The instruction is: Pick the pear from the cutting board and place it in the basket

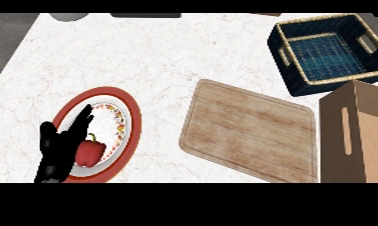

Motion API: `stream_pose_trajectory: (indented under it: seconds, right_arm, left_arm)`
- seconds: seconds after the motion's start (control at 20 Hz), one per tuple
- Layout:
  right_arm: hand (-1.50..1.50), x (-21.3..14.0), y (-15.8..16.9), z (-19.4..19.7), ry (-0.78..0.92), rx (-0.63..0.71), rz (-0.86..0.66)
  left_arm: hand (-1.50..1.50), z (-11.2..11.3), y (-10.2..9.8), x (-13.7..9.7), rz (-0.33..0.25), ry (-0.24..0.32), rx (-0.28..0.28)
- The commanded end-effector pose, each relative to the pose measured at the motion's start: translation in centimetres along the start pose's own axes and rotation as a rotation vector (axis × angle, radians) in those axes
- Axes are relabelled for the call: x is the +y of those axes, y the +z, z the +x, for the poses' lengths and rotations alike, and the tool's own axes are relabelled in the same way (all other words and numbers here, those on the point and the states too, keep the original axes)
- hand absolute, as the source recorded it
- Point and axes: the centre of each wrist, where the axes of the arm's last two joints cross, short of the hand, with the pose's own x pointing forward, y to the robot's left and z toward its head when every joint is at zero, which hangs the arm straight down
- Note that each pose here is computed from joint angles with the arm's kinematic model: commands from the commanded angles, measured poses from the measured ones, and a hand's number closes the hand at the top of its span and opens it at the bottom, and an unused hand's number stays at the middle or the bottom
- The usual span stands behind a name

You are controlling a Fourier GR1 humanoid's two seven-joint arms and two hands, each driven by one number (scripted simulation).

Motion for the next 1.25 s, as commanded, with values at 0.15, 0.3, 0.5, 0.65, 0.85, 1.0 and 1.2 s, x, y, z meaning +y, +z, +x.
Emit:
stream_pose_trajectory:
  seconds: [0.15, 0.3, 0.5, 0.65, 0.85, 1.0, 1.2]
  right_arm:
    - [-1.5, -1.2, -1.1, -2.6, 0.187, -0.029, 0.011]
    - [-1.5, -1.8, -1.3, -2.8, 0.151, -0.076, -0.012]
    - [-1.5, -4.4, -1.8, -3.0, 0.097, -0.085, -0.044]
    - [-1.5, -3.8, -1.7, -2.9, 0.016, -0.078, -0.084]
    - [-1.5, -7.7, -1.3, -4.7, -0.059, -0.012, -0.14]
    - [-1.5, -11.7, -0.8, -4.2, -0.082, 0.02, -0.224]
    - [-1.5, -16.0, 1.1, -6.8, -0.084, 0.05, -0.218]
  left_arm:
    - [0.0, -1.4, 0.3, 0.6, 0.005, 0.002, 0.115]
    - [0.0, -1.6, 0.4, -0.2, 0.022, -0.004, 0.112]
    - [0.0, -0.7, -0.7, 0.2, 0.005, 0.0, 0.103]
    - [0.0, -1.8, 0.1, -0.8, 0.008, 0.021, 0.108]
    - [0.0, -2.5, 0.6, -0.8, 0.02, 0.014, 0.119]
    - [0.0, -2.2, 0.4, -0.3, 0.004, 0.002, 0.114]
    - [0.0, -3.6, 1.0, -1.0, 0.003, 0.019, 0.105]
